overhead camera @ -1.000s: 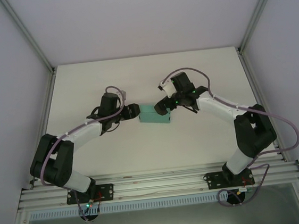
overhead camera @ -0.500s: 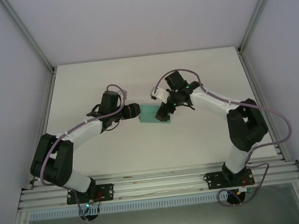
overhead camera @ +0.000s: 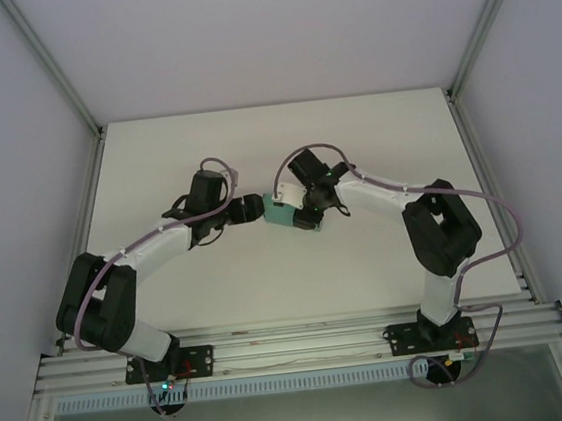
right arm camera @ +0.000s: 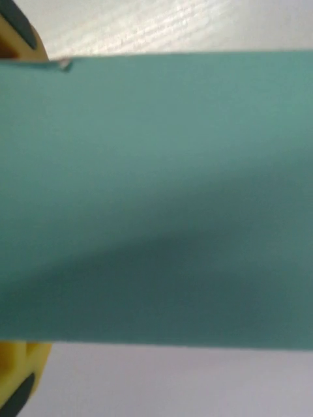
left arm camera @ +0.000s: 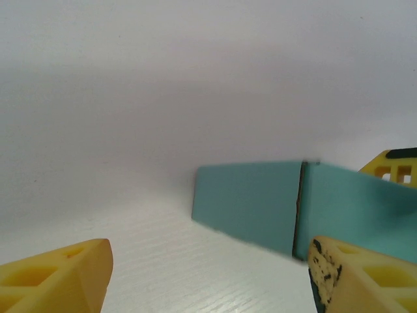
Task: Assemble paper box
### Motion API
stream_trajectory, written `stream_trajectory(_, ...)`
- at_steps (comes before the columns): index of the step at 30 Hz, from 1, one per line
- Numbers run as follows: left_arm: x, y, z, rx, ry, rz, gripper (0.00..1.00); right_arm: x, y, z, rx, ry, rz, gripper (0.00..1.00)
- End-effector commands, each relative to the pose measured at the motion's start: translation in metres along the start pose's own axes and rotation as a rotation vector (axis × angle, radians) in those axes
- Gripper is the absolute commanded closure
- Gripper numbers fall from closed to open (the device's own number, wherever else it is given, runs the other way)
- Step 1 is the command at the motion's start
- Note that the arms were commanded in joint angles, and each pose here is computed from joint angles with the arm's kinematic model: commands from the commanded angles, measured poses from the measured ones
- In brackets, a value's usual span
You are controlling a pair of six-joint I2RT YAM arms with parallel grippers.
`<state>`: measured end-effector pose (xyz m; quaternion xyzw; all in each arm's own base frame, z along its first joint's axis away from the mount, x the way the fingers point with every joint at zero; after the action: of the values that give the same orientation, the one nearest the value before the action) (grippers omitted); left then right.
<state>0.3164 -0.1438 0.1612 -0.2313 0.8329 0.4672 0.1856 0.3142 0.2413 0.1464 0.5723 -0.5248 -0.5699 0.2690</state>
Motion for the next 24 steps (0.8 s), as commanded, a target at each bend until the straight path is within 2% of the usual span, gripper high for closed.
stream_trajectory(1,0.004,0.016,0.000,-0.040,-0.026,-0.007,0.20,0.001,0.002,-0.016,0.186,0.009,0.059,0.64)
stream_trajectory(4,0.000,0.036,0.000,-0.078,-0.025,-0.078,0.16,-0.001,0.009,-0.023,0.312,0.002,0.062,0.65)
stream_trajectory(6,0.000,0.051,0.004,-0.134,-0.015,-0.132,0.13,-0.003,0.013,-0.031,0.451,-0.006,0.076,0.60)
stream_trajectory(12,0.007,0.089,0.021,-0.278,0.015,-0.261,0.05,-0.002,-0.004,-0.044,0.732,0.002,0.236,0.60)
stream_trajectory(15,0.014,0.099,0.026,-0.292,0.028,-0.292,0.02,0.000,-0.020,-0.043,0.783,-0.001,0.307,0.53)
stream_trajectory(24,0.023,0.102,0.031,-0.289,0.052,-0.304,0.01,0.004,-0.056,-0.004,0.851,0.059,0.364,0.51)
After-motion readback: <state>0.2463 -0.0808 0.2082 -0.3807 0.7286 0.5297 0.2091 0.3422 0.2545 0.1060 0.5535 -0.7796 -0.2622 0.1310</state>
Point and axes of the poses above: each hand's point on the last joint's axis, 136 mm out from that joint toward the fingers, its own y axis back along the fingers, its own z axis along the line the jaws close on, x = y × z, the point moved 8 cm from there along y, back along the fingers, and after that the axes turned 3 degrees about y, right-handed, at the moved point
